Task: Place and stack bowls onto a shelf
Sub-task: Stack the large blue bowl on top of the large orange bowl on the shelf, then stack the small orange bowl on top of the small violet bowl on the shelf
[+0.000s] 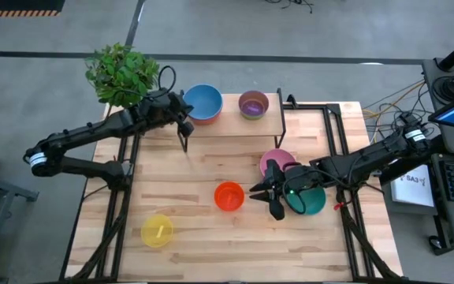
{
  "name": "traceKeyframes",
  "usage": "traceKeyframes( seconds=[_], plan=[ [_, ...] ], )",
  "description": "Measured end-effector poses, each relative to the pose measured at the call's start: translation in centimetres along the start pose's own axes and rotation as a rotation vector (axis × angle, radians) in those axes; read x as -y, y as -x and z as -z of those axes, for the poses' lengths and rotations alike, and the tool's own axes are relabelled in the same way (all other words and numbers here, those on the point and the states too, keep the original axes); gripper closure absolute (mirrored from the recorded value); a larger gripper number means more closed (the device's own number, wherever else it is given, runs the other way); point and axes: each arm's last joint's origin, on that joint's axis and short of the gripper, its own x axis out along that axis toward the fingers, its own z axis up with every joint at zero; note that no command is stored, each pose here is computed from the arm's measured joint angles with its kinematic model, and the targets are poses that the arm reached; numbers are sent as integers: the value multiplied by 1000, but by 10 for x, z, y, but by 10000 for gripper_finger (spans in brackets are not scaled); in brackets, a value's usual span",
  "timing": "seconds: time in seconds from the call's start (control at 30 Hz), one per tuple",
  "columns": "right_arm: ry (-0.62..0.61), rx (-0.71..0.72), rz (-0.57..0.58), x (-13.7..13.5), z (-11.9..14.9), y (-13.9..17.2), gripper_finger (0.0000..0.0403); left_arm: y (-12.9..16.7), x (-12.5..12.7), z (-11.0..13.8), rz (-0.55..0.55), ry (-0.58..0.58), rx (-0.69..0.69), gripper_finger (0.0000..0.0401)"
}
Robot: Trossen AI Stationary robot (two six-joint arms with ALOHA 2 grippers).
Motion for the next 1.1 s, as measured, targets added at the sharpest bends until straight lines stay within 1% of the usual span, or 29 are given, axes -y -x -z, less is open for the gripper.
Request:
traceKeyframes(
  seconds=[0.07, 0.13, 0.2, 0.27, 0.47, 0.63, 0.8, 0.9, 1.03, 1.1],
  plan=[
    [-9, 0, 0, 0, 0, 0, 305, 6, 3, -3, 68, 15, 26, 401],
    [-46, -3, 2, 0, 0, 0, 305, 13, 9, -5, 164, 26, 49, 401],
    [-111, -15, 19, 2, 2, 0, 305, 19, 16, -7, 270, 39, 69, 401],
    [-174, -38, 58, 5, 4, 0, 305, 25, 26, -7, 348, 43, 78, 401],
    [-309, -150, 155, 12, 17, 2, 305, 42, 64, -4, 518, 10, 78, 401],
    [-429, -271, 167, 15, 26, 4, 305, 56, 98, 7, 662, -19, 33, 401],
    [-568, -446, 198, 17, 40, 10, 305, 63, 129, 18, 765, -57, -30, 401],
    [-551, -491, 205, 17, 44, 11, 305, 63, 146, 26, 807, -106, -68, 401],
    [-399, -472, 145, 13, 45, -4, 305, 58, 164, 36, 831, -155, -116, 401],
    [-342, -490, 143, 12, 47, -15, 305, 55, 168, 38, 804, -151, -127, 401]
  ],
)
